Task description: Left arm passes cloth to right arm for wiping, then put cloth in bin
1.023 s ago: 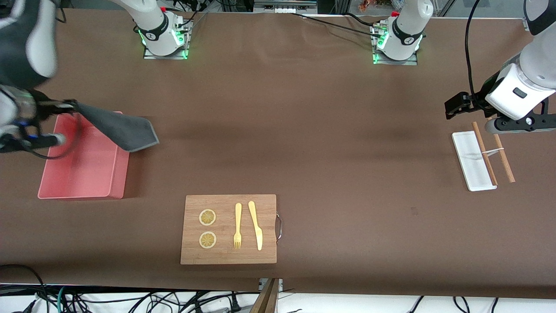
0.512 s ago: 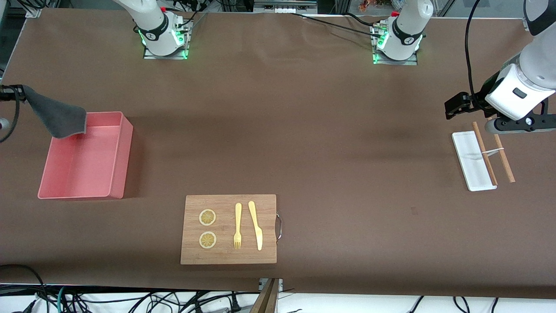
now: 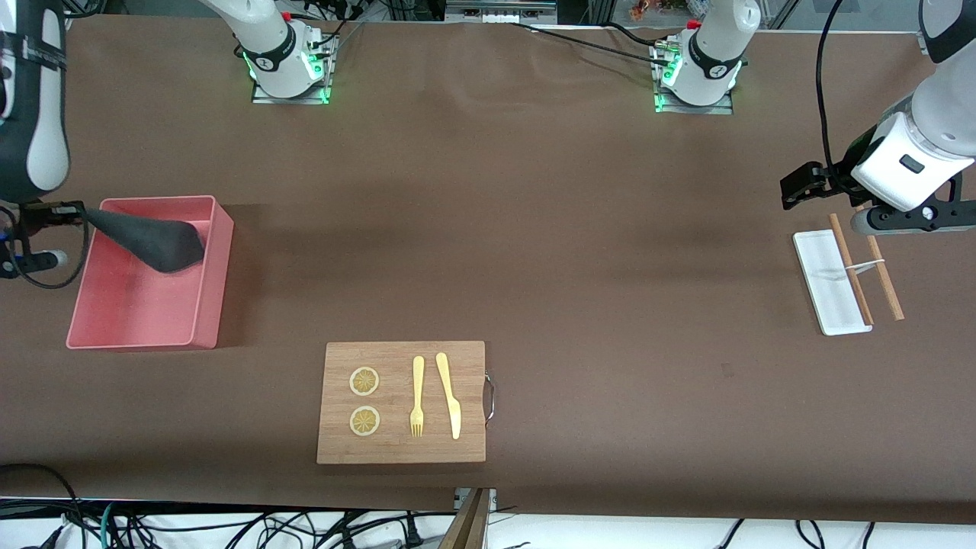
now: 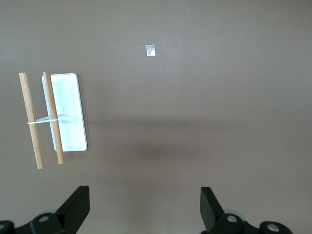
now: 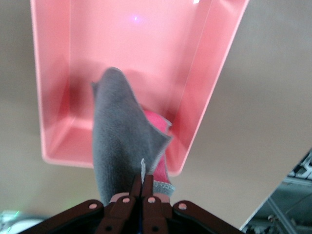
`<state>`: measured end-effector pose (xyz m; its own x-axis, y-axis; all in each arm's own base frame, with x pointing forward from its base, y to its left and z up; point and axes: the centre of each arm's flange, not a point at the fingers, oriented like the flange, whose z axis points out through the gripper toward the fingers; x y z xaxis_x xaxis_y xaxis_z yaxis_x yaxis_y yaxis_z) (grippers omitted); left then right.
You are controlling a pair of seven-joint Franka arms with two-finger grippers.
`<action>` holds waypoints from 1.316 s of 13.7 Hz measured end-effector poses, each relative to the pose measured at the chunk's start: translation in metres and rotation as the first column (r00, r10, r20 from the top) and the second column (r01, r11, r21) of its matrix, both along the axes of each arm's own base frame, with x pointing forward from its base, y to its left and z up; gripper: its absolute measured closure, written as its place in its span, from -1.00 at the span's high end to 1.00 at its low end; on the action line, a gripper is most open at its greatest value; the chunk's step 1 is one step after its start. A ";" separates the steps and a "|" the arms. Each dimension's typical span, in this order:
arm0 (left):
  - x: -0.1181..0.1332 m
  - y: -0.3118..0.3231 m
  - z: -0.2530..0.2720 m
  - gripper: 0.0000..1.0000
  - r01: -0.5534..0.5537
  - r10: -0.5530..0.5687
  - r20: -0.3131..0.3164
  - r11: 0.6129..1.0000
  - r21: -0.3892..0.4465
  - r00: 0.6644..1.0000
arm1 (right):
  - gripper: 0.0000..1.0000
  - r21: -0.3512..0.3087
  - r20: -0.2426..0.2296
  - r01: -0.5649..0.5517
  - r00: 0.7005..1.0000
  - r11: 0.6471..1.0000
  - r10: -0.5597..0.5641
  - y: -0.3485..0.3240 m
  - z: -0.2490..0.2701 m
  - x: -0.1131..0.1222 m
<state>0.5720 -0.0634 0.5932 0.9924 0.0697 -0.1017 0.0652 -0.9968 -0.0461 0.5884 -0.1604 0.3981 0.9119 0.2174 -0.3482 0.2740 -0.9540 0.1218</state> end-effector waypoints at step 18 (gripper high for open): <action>0.000 0.000 0.000 1.00 0.000 0.000 -0.001 1.000 0.000 1.000 | 1.00 0.208 0.162 -0.069 0.986 0.976 0.036 0.067 0.153 -0.045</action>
<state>0.5722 -0.0634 0.5928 0.9923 0.0696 -0.1024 0.0651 -0.9968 -0.0461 0.5432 -0.0936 0.5512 0.9366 0.3199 -0.1432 0.3180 -0.9474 -0.0365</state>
